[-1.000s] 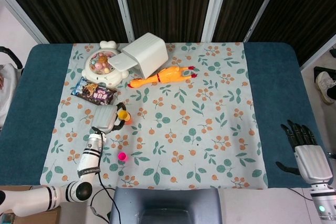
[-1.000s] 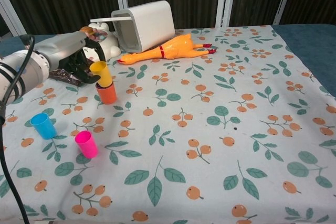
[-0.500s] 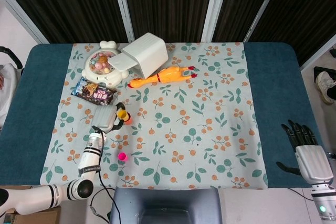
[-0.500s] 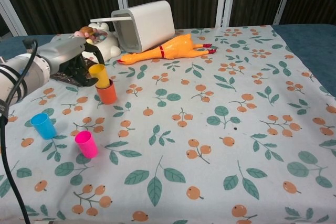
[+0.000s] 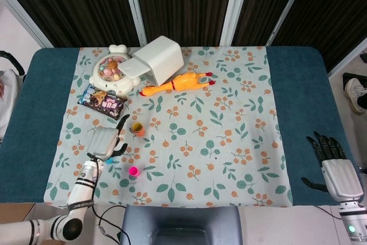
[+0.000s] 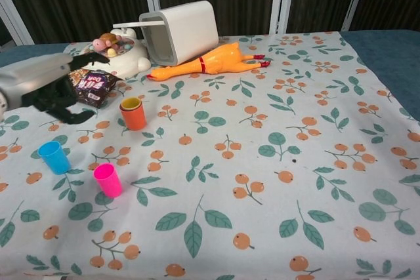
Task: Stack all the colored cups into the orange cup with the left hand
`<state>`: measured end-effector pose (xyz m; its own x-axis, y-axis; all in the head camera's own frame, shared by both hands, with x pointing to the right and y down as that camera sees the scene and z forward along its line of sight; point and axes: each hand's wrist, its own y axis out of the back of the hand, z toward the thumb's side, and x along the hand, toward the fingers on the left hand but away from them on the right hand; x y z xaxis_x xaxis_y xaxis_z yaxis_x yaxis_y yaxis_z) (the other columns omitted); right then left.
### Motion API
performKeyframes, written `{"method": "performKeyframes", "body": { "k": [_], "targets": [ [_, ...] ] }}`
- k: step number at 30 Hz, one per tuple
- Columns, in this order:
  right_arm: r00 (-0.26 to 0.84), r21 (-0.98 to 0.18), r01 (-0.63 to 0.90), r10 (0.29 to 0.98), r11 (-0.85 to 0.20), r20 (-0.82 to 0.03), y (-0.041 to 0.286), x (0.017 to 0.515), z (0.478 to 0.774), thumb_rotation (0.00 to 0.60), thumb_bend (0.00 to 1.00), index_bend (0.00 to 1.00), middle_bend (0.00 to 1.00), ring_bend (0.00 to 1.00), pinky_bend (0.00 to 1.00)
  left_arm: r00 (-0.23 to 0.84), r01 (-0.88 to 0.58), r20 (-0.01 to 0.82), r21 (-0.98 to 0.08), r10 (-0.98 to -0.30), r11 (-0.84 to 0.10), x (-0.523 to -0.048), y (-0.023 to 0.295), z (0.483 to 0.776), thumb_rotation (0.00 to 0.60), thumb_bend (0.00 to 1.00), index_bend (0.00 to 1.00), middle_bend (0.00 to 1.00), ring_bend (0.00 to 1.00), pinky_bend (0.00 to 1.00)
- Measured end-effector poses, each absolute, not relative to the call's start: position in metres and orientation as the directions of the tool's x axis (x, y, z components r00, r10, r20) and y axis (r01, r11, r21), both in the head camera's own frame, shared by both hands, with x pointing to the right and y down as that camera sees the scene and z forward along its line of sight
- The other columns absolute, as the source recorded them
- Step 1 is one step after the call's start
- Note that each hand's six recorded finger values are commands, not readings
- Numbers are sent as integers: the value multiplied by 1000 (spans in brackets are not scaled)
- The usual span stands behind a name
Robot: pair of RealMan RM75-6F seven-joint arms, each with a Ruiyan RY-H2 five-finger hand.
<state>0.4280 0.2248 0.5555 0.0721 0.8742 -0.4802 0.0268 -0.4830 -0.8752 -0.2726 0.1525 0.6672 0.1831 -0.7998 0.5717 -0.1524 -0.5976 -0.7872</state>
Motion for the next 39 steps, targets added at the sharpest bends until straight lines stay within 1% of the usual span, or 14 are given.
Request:
{"method": "performKeyframes", "body": {
  "k": [3, 6, 13, 24, 29, 31, 34, 36, 39],
  "targets": [
    [74, -874, 27, 873, -484, -481, 225, 428, 556, 600, 205, 0, 0, 0, 0, 163, -162, 592, -773, -789, -614, -294, 172, 666, 600, 339, 186, 1000, 1000, 1000],
    [80, -872, 25, 871, -488, -485, 226, 426, 556, 600, 205, 0, 0, 0, 0, 146, -170, 610, -760, -779, -627, -310, 185, 668, 600, 339, 202, 1000, 1000, 1000],
    [78, -873, 26, 872, -487, -484, 226, 427, 556, 600, 205, 0, 0, 0, 0, 108, -161, 647, -738, -755, -655, -330, 200, 684, 600, 339, 237, 1000, 1000, 1000],
    [75, -872, 12, 870, -489, -487, 226, 426, 558, 600, 205, 0, 0, 0, 0, 103, -164, 665, -722, -740, -672, -336, 209, 690, 600, 341, 253, 1000, 1000, 1000],
    [74, -872, 11, 870, -489, -487, 226, 426, 559, 600, 205, 0, 0, 0, 0, 102, -176, 655, -729, -749, -661, -336, 207, 688, 600, 340, 261, 1000, 1000, 1000],
    [75, -872, 11, 870, -489, -487, 227, 426, 558, 600, 205, 0, 0, 0, 0, 100, -174, 651, -733, -752, -658, -337, 206, 687, 600, 340, 300, 1000, 1000, 1000],
    [76, -873, 14, 871, -488, -485, 227, 426, 558, 600, 205, 0, 0, 0, 0, 98, -164, 653, -734, -751, -659, -338, 206, 688, 600, 346, 439, 1000, 1000, 1000],
    [77, -873, 15, 871, -487, -485, 227, 425, 558, 600, 205, 0, 0, 0, 0, 96, -154, 658, -731, -747, -664, -339, 207, 690, 600, 354, 509, 1000, 1000, 1000],
    [77, -874, 18, 872, -486, -484, 227, 426, 557, 600, 205, 0, 0, 0, 0, 90, -142, 669, -725, -738, -674, -340, 208, 694, 600, 354, 553, 1000, 1000, 1000]
  ]
}}
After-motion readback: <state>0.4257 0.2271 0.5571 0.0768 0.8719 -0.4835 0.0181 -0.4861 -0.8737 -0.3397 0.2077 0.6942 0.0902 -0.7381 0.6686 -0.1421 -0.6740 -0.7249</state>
